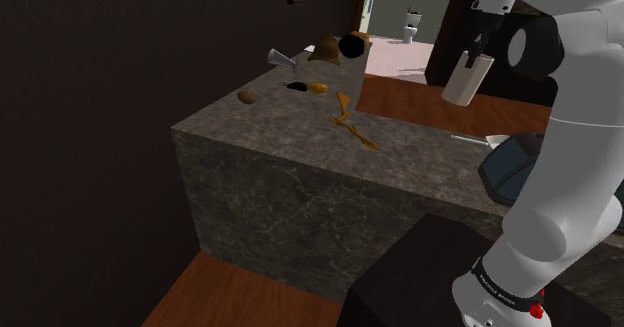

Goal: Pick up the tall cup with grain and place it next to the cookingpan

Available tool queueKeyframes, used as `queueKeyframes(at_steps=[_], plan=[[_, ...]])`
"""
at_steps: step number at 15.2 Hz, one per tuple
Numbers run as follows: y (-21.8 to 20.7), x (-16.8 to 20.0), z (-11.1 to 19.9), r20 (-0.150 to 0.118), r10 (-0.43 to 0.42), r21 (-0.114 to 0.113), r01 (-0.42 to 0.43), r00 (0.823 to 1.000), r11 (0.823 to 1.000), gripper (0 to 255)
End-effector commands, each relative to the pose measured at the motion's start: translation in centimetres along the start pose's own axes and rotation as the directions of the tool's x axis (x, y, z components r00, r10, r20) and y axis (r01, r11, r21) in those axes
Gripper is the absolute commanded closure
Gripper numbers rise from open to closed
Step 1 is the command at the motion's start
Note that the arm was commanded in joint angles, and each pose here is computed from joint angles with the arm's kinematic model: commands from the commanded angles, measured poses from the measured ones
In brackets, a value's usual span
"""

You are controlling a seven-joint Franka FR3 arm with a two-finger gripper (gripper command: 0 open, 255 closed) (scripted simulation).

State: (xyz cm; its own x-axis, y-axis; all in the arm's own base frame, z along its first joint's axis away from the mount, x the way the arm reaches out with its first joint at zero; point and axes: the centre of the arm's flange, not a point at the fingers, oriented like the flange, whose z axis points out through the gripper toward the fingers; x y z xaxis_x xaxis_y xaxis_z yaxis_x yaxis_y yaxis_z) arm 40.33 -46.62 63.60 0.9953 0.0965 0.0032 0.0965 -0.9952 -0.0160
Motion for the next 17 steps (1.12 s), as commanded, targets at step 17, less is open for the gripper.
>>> queueKeyframes(at_steps=[17], plan=[[0.3,0.1,9.3,-0.001,-0.001,-0.001,0.001,1.000,1.000,255]])
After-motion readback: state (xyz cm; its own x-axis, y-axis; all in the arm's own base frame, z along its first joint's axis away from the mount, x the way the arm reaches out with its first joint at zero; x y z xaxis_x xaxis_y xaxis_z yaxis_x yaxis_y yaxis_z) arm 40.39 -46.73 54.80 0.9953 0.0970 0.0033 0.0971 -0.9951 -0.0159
